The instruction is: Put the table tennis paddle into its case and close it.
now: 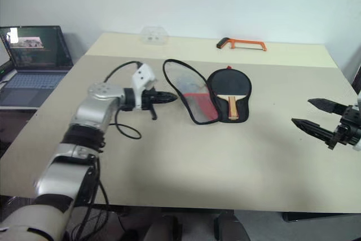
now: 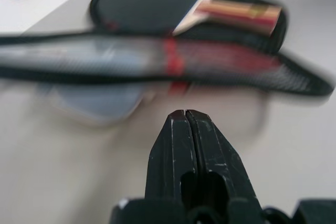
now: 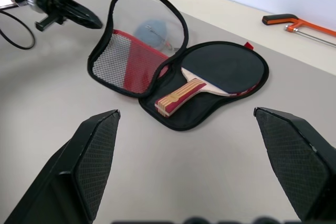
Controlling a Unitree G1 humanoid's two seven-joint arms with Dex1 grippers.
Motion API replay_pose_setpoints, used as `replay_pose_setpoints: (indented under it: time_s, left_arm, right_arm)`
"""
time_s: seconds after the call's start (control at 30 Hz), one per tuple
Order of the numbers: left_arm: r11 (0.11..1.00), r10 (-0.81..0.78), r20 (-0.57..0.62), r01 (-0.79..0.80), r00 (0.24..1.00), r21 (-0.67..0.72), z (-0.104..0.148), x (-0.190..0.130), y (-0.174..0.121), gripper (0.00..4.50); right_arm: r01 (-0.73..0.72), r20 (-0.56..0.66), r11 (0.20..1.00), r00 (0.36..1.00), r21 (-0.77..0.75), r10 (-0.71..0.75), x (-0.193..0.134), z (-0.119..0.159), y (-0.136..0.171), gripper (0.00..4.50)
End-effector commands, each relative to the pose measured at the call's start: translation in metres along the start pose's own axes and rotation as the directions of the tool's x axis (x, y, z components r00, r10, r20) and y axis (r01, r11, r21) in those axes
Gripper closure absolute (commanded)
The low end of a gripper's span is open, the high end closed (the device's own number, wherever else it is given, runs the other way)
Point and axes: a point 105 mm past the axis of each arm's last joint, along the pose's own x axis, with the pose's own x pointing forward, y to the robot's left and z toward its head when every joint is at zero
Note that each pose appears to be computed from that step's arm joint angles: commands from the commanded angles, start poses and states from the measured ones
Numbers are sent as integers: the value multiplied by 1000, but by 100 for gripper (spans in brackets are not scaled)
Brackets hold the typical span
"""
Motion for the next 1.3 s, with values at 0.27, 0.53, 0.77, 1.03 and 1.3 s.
replay_pose_setpoints:
  time_s: [0.27, 0.53, 0.77, 1.03, 1.3]
  left_arm:
    - [999, 30, 288, -37, 957, 18, 93, 84, -18, 446]
    - [998, 19, 351, -36, 936, 42, 110, 89, -19, 446]
    - [990, -59, 153, 39, 986, 132, 58, -15, 1, 446]
    - [1000, 16, -45, -17, 999, -10, -4, -67, 7, 446]
    - [985, 162, -223, -169, 961, -16, -39, -28, 23, 446]
  right_arm:
    - [22, 63, 997, 998, -77, -17, -6, 23, 9, 0]
    - [40, 49, 996, 998, -84, -36, -12, 24, 18, 0]
    - [37, 46, 997, 998, -63, -34, -7, 21, 24, 0]
    - [3, 41, 999, 999, -47, -1, 8, 20, 22, 0]
    - [-4, 42, 999, 999, -50, 6, 13, 22, 20, 0]
